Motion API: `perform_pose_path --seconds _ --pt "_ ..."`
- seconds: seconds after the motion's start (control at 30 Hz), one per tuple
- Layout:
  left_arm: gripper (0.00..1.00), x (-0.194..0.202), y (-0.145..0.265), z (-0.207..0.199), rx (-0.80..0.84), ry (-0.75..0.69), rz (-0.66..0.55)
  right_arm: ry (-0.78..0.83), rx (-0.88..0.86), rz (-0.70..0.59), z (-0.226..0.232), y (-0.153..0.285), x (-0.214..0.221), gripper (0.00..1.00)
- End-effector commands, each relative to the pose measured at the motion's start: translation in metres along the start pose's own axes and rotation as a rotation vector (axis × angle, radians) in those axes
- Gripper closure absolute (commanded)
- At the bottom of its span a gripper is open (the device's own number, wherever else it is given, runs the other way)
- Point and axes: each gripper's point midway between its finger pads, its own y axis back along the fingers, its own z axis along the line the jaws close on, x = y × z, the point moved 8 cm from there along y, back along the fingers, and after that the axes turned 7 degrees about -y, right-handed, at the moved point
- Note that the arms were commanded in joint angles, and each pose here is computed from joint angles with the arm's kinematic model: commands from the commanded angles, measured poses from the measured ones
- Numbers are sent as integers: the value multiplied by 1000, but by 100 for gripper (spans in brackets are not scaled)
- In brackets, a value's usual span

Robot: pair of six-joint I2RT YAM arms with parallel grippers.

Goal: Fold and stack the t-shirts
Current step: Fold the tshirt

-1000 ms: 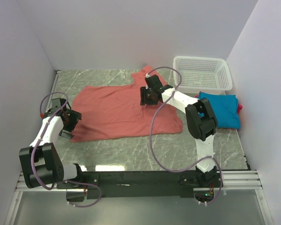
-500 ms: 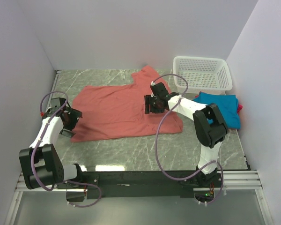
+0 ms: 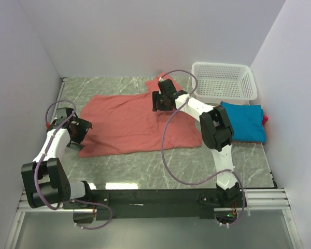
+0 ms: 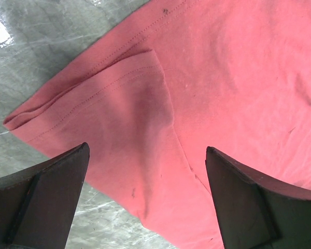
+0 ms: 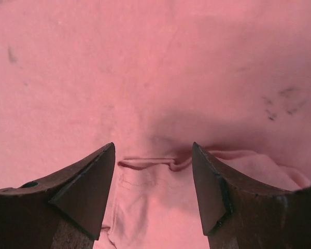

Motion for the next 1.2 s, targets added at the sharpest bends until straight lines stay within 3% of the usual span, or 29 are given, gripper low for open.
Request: perform_pose_path --seconds 0.0,0.2,0.4,0.6,0.8,0.93,1.17 --pt "0 -5 3 -12 59 -23 -10 3 49 -87 -2 27 -20 32" --pt "0 -4 -8 -31 100 -61 -14 -92 133 -143 -37 77 6 32" --pt "0 3 -44 -49 95 -121 73 -200 176 -44 -76 101 80 32" --pt "1 17 -70 -25 -78 -136 144 -309 178 81 -102 103 134 32" --pt "1 27 -59 7 -188 -140 116 -422 224 204 -119 121 194 32" --pt "1 31 -40 27 -270 -96 64 -488 237 209 -129 150 226 32" --pt "1 35 -6 46 -278 -69 0 -518 194 161 -128 178 233 31"
